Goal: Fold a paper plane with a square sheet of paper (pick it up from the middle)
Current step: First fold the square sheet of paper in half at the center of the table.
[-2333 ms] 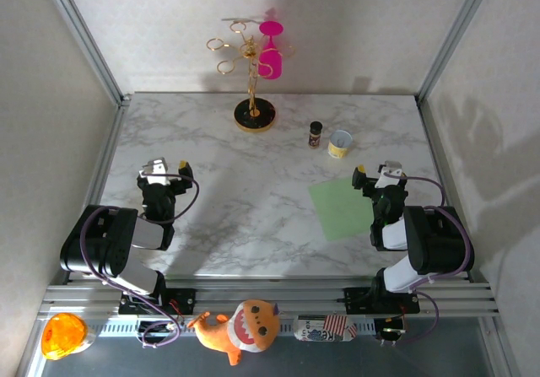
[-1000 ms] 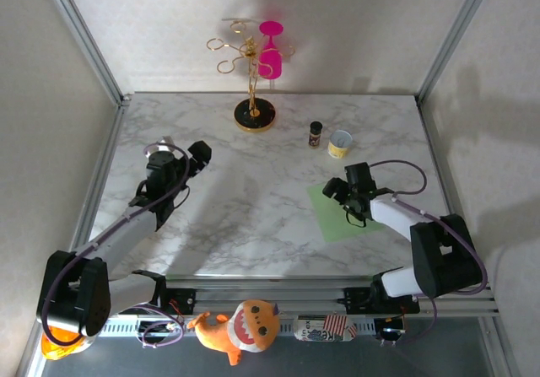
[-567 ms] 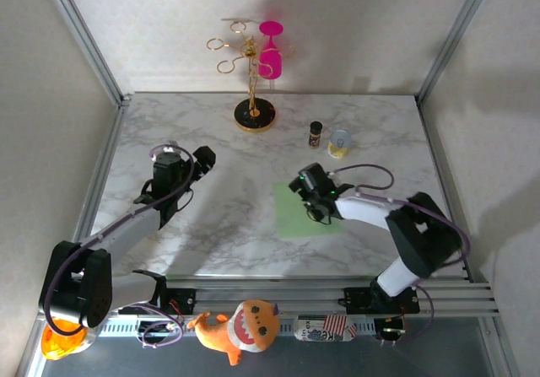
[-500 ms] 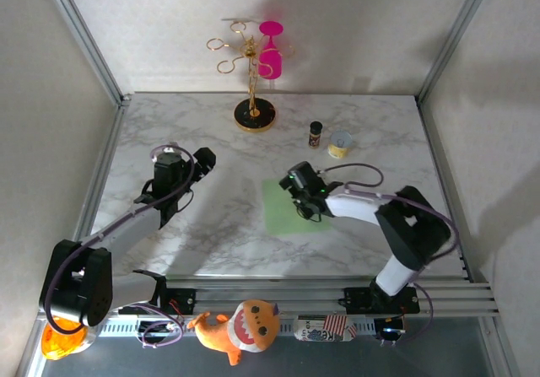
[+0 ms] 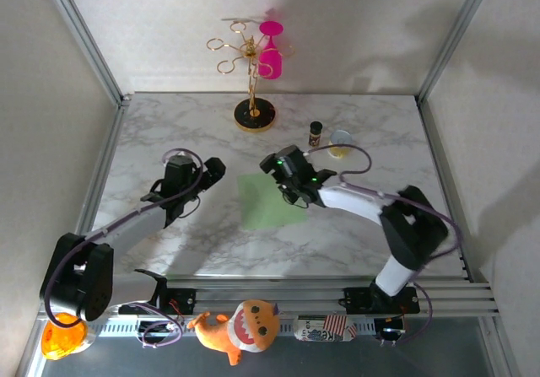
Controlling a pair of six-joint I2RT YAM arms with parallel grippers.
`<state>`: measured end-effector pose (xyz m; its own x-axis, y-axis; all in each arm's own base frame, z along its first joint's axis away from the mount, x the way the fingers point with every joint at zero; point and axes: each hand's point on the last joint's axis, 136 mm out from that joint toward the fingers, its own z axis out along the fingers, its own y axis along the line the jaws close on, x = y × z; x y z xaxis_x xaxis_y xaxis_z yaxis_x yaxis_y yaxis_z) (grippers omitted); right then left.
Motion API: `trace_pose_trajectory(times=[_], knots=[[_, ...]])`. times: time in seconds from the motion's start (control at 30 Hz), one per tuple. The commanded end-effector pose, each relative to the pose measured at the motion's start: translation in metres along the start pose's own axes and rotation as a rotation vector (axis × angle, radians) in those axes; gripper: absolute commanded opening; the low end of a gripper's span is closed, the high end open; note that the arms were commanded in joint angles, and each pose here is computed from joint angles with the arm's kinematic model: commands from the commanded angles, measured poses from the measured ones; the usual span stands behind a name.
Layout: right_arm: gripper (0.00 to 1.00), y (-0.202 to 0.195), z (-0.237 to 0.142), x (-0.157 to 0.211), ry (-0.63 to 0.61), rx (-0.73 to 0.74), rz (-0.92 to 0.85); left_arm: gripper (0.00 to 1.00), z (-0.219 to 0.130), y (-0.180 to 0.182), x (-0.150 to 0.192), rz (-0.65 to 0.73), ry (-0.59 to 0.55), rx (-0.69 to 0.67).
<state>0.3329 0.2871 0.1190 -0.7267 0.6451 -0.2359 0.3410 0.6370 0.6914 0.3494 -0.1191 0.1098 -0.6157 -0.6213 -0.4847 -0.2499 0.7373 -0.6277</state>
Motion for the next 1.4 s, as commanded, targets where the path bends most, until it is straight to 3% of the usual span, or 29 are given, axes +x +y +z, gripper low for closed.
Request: trace_pose_trajectory(times=[0.0, 0.23, 0.37, 0.53, 0.83, 1.1, 1.2, 1.37], knots=[[0.99, -0.054, -0.026, -0.047, -0.150, 0.130, -0.171, 0.99, 0.006, -0.019, 0.033, 0.038, 0.092, -0.031], [0.99, -0.099, -0.066, -0.099, -0.271, 0.228, -0.274, 0.99, 0.032, -0.055, 0.094, 0.200, 0.158, -0.192], [0.99, -0.109, -0.075, -0.115, -0.301, 0.243, -0.278, 0.99, 0.056, -0.082, 0.128, 0.293, 0.226, -0.227], [0.99, -0.111, -0.079, -0.126, -0.322, 0.248, -0.286, 0.96, 0.080, -0.088, 0.157, 0.426, 0.277, -0.321], [0.99, -0.116, -0.080, -0.128, -0.330, 0.249, -0.261, 0.96, 0.084, -0.058, 0.179, 0.554, 0.366, -0.393], [0.99, -0.110, -0.080, -0.131, -0.343, 0.230, -0.239, 0.95, 0.051, -0.006, 0.200, 0.717, 0.513, -0.429], [0.99, -0.109, -0.078, -0.132, -0.342, 0.228, -0.235, 0.95, 0.040, -0.015, 0.195, 0.716, 0.515, -0.394], [0.99, -0.109, -0.076, -0.134, -0.342, 0.244, -0.237, 0.99, 0.034, -0.063, 0.158, 0.645, 0.365, -0.376]])
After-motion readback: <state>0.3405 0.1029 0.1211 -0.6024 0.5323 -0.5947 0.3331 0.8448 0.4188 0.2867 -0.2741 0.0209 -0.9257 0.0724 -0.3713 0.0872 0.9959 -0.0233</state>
